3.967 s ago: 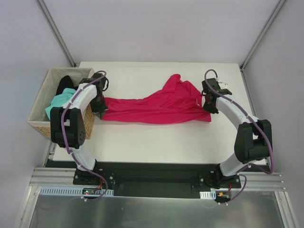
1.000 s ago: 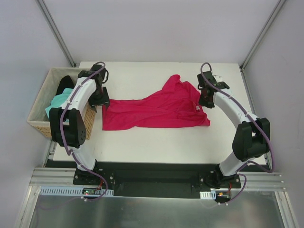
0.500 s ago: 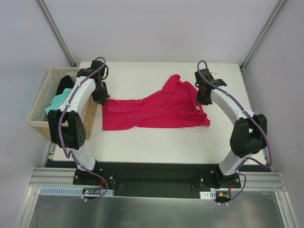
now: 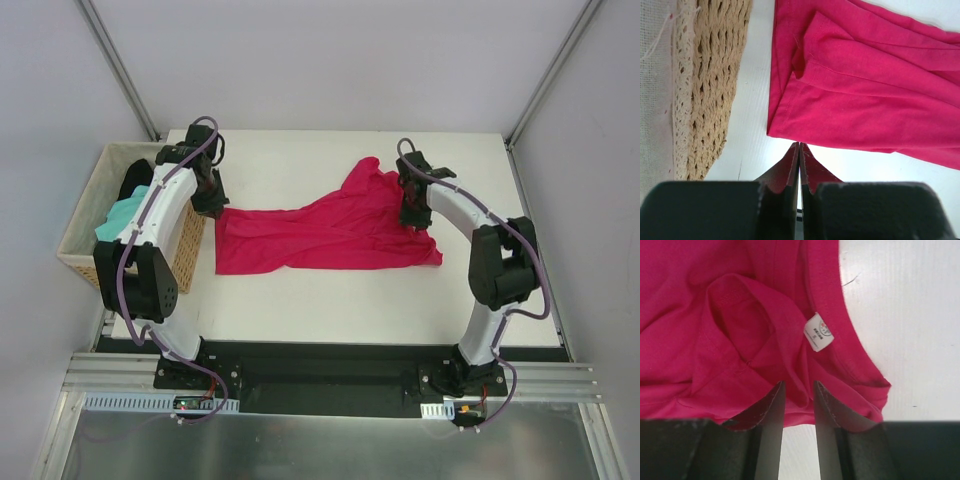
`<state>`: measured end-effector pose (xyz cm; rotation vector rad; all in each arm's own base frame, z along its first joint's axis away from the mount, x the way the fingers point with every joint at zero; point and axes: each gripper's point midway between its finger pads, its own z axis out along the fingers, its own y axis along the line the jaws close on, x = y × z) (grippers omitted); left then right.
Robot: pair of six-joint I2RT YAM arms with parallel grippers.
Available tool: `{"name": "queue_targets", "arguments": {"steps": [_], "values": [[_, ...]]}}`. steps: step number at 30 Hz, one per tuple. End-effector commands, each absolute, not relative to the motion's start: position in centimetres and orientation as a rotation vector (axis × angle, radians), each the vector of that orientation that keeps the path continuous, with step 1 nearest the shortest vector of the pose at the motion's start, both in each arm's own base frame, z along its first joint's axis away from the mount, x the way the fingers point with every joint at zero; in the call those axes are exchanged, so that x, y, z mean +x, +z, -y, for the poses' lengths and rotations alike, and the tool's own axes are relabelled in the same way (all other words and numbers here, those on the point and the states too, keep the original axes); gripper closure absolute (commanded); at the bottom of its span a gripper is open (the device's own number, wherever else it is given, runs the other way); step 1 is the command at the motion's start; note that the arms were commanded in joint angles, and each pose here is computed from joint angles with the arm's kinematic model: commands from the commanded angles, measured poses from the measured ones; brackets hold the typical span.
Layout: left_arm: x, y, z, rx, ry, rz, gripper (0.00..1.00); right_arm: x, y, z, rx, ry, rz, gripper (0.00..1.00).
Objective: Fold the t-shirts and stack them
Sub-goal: Fold the flattened tshirt in 1/3 of the way
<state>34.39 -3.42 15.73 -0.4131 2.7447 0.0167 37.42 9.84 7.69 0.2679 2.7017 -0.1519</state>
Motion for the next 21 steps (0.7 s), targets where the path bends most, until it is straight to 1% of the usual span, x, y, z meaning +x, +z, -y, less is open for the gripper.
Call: {"name": "queue_targets", "arguments": {"steps": [1, 7, 8, 11, 12, 13, 14, 21], "values": [[34.0, 16.7, 3.7, -0.43, 0.004, -2.721, 1.0, 38.4, 7.3, -11.8, 0.214, -0.085, -2.725, 0.68], [34.1, 17.0, 3.5, -0.429, 0.013, -2.71, 1.0, 38.8, 6.7, -12.6, 0.202, -0.067, -2.736, 0.7], [34.1, 17.1, 3.5, -0.427, 0.015, -2.709, 1.0, 38.9, 6.8, -12.6, 0.206, -0.066, -2.734, 0.71], [34.0, 17.0, 3.5, -0.426, 0.018, -2.713, 1.0, 38.9, 6.7, -12.7, 0.209, -0.064, -2.73, 0.83], [34.1, 17.0, 3.4, -0.428, 0.018, -2.711, 1.0, 39.1, 6.7, -12.7, 0.21, -0.057, -2.729, 0.93], [34.0, 16.9, 3.4, -0.428, 0.02, -2.717, 1.0, 39.1, 6.7, -12.7, 0.209, -0.064, -2.729, 0.97], [34.0, 16.9, 3.4, -0.43, 0.02, -2.717, 1.0, 39.1, 6.5, -12.7, 0.208, -0.069, -2.736, 0.99], [34.1, 17.2, 3.4, -0.429, 0.023, -2.712, 1.0, 40.6, 8.0, -12.9, 0.192, -0.067, -2.698, 0.99]]}}
